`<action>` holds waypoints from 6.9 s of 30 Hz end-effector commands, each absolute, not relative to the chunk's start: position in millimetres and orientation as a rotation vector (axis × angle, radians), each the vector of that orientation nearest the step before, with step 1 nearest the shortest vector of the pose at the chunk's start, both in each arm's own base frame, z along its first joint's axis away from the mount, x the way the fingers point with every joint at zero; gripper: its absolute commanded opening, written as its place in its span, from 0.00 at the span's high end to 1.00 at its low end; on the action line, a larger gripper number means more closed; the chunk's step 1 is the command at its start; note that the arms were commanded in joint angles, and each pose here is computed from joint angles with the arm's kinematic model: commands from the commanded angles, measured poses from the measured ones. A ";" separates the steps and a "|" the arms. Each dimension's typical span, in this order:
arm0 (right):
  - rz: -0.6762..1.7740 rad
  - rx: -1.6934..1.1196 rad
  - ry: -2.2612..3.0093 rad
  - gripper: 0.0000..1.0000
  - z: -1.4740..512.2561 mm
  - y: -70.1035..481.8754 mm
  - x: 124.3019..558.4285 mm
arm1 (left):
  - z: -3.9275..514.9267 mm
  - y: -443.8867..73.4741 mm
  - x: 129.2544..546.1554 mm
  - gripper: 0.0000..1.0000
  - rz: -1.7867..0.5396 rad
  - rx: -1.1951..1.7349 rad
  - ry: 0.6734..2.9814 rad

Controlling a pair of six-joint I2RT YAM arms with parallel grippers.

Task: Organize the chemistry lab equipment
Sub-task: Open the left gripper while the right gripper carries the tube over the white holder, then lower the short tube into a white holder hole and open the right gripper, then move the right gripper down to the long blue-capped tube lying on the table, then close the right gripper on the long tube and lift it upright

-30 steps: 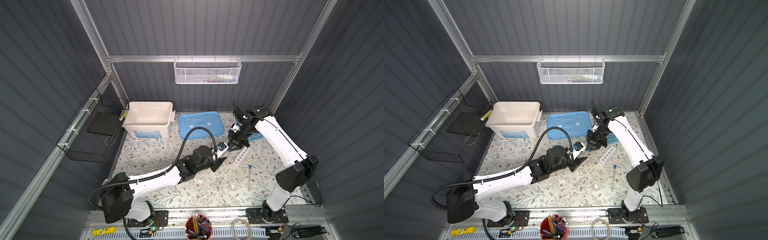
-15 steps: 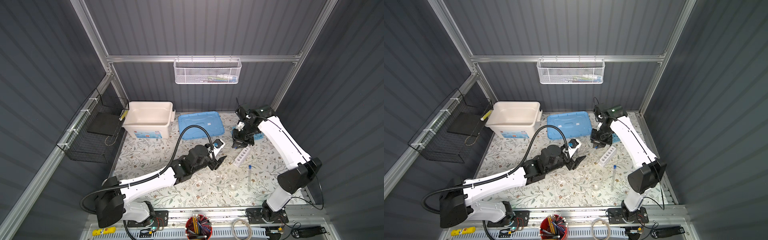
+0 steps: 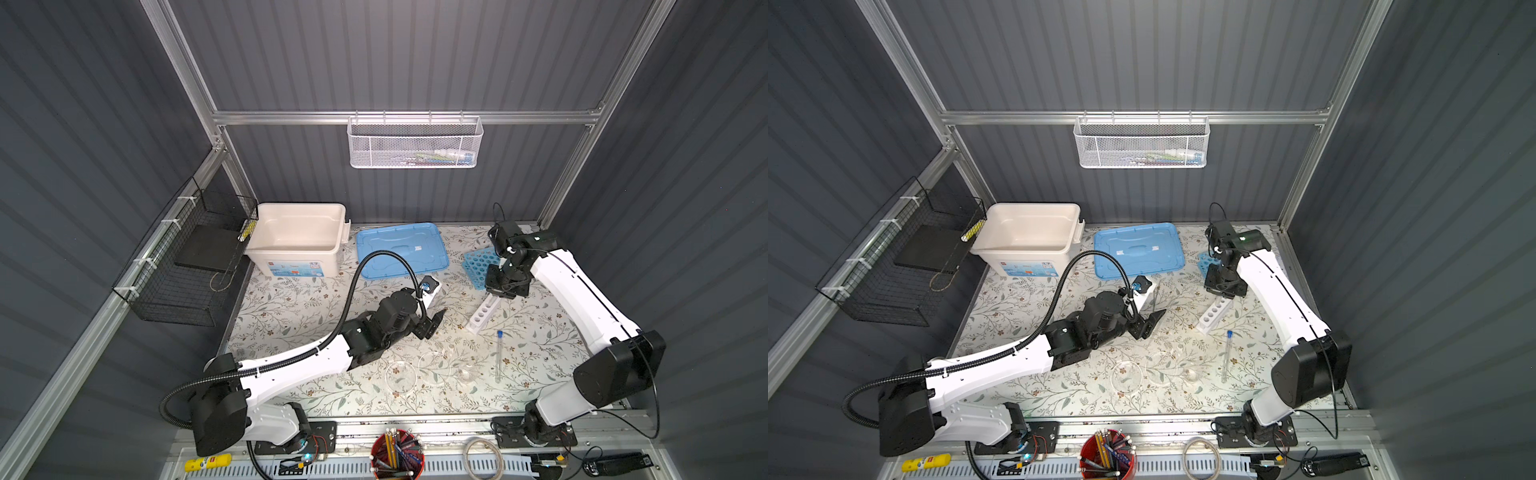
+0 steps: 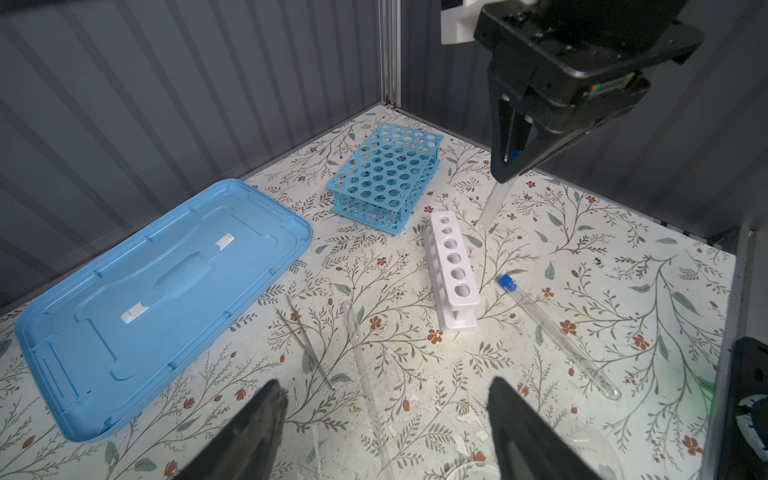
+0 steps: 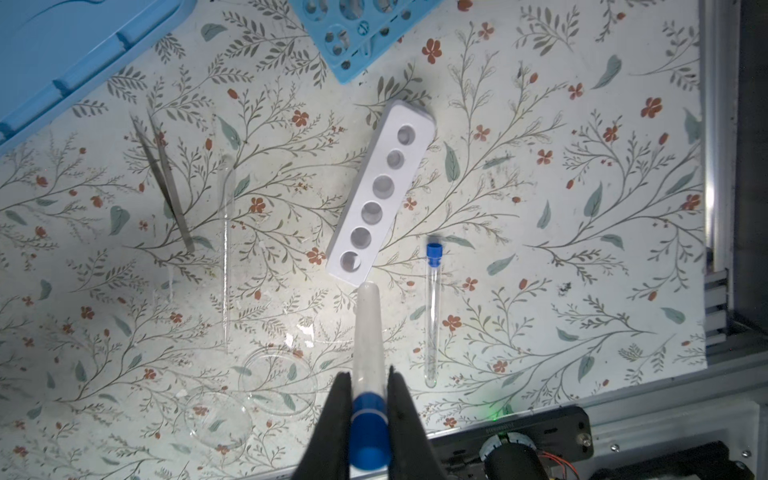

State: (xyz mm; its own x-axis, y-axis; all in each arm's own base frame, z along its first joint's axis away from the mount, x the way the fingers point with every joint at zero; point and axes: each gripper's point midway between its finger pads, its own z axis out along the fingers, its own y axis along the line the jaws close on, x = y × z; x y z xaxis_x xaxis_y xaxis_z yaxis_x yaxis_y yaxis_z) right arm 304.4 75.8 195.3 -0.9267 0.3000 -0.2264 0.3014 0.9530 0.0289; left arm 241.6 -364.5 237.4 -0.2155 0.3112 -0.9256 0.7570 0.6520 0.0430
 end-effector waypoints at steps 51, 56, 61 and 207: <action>-0.053 0.419 2.876 0.92 128.5 54.4 337.9 | 225.6 -386.9 257.4 0.18 -0.485 0.850 1.823; -0.053 0.414 2.890 0.92 124.6 54.7 339.5 | 223.3 -385.6 257.0 0.18 -0.482 0.850 1.828; -0.053 0.418 2.931 0.91 119.5 53.8 335.7 | 224.7 -384.2 257.4 0.18 -0.480 0.842 1.823; -0.132 0.818 2.812 0.93 73.3 12.1 222.3 | 221.8 -391.2 204.1 0.18 -0.652 0.907 2.034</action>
